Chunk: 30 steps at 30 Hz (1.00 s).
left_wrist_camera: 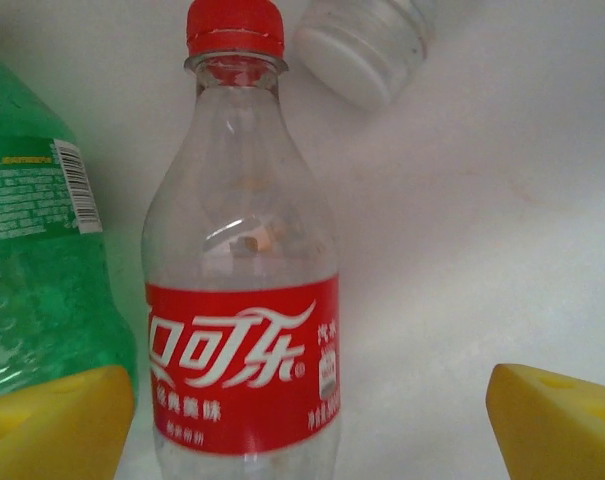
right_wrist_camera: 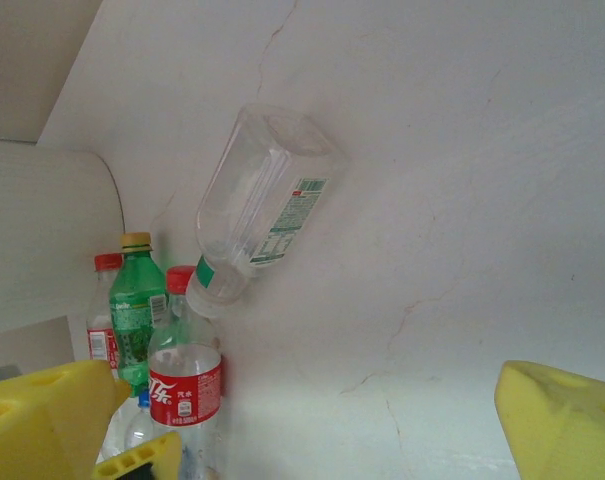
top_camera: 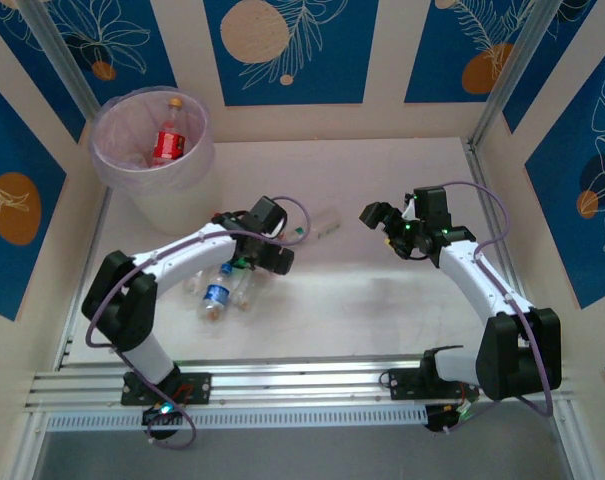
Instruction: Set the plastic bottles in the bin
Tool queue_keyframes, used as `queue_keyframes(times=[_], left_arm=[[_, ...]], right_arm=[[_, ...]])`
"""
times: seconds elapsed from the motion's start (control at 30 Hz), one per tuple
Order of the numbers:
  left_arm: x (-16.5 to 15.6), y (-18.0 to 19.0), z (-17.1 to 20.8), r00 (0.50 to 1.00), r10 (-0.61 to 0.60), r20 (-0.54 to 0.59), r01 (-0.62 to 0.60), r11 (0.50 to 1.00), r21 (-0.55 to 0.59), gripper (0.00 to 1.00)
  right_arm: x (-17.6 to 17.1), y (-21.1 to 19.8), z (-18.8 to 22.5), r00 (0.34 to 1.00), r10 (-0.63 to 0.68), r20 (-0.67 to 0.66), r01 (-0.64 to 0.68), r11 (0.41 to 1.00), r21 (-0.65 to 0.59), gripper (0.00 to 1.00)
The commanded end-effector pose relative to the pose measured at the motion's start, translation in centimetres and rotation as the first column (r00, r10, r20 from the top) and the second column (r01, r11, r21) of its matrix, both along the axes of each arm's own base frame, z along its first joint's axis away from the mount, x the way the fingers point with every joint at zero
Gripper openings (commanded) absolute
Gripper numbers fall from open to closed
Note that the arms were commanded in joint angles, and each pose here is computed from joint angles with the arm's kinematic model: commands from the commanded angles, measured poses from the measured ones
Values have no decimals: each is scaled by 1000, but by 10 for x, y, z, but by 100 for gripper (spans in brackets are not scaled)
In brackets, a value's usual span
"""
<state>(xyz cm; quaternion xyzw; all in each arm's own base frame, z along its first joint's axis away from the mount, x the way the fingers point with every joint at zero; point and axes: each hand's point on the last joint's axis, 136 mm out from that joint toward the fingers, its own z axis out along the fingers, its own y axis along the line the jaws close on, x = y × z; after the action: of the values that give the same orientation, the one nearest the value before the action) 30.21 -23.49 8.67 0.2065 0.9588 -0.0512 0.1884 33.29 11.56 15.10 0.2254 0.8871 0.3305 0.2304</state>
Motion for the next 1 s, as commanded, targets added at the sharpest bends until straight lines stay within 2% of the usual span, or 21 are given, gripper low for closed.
queue_keyframes(times=[0.0, 0.5, 0.77, 0.97], left_arm=[[4, 1, -23, 999, 47, -4, -47, 999, 19, 93], [10, 0, -58, 995, 88, -37, -85, 995, 58, 92], [11, -2, -47, 996, 82, -27, -81, 996, 46, 72], [10, -6, -19, 997, 74, -2, -74, 997, -5, 68]], right_arm=[[-1, -1, 8, 1000, 3, 20, -3, 1000, 5, 98], [-1, 3, 7, 1000, 22, 15, -23, 1000, 21, 97], [-2, 4, 7, 1000, 27, 16, -27, 999, 23, 97], [-1, 7, 5, 999, 35, 11, -35, 999, 34, 97]])
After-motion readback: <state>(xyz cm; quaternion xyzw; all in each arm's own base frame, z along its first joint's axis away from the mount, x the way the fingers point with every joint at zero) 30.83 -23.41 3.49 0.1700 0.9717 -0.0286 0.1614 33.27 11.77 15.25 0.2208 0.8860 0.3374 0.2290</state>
